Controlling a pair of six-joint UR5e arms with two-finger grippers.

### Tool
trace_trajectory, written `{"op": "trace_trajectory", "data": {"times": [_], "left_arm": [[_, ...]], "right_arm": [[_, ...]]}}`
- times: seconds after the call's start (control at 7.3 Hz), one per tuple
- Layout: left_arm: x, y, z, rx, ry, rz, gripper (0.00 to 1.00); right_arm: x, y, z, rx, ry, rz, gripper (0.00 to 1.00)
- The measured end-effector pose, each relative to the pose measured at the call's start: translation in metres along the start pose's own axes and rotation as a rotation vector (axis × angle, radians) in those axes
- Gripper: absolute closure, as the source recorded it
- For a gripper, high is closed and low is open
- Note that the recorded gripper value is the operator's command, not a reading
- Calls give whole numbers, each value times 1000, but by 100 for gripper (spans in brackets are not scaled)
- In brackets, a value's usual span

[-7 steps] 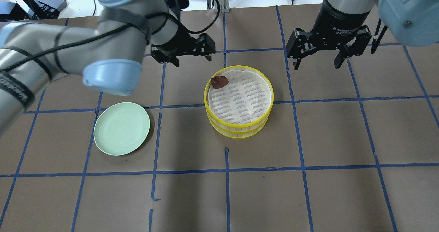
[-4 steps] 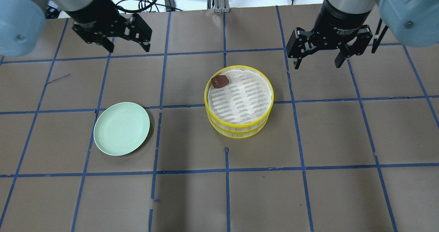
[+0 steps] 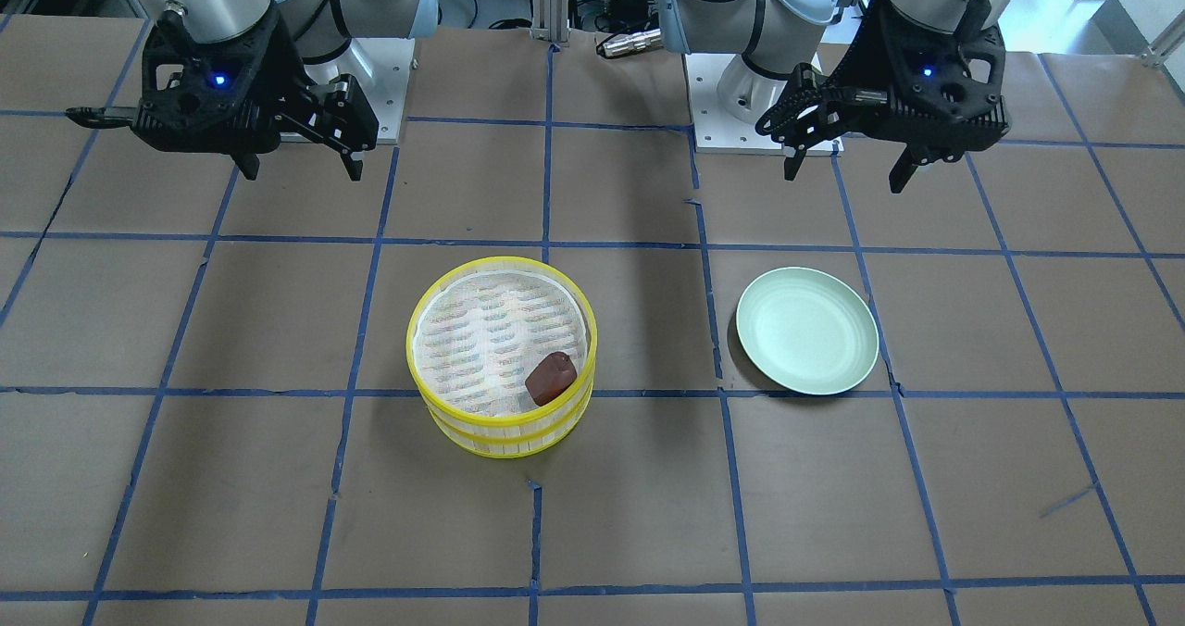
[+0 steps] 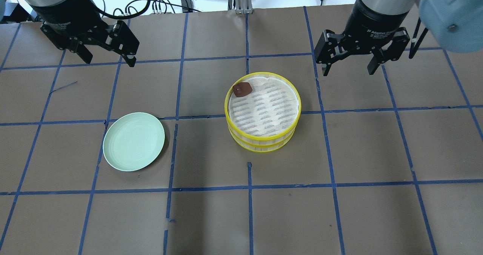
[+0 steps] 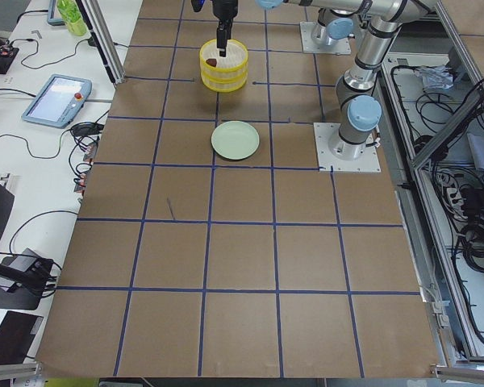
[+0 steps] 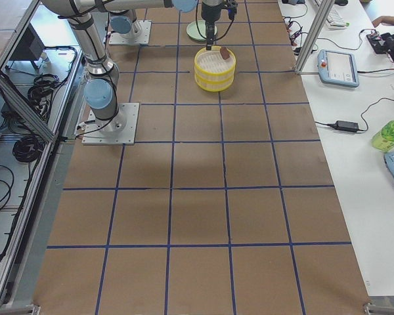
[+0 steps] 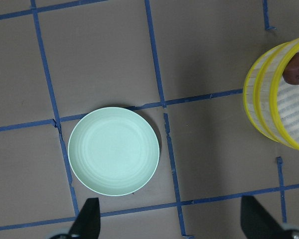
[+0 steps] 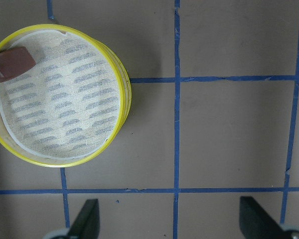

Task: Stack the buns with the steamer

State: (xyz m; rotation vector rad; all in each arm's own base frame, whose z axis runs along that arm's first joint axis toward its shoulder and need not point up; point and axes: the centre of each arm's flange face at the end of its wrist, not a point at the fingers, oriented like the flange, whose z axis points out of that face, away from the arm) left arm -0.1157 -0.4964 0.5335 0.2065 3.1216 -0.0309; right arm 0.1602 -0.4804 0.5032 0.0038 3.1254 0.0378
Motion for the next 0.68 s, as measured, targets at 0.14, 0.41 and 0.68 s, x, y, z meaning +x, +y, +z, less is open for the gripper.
{"op": "trace_trajectory", "data": {"times": [0.14,0.41,0.68], "left_arm": [[1,3,5,-9,7,-8,0],[1,9,11,-24,15,-15,0],[-1,10,13,-30,14,-20,0]], "right_arm": [[0,0,0,-1,0,-1,0],[0,0,1,-2,0,-2,0],[0,0,1,-2,0,-4,0]]}}
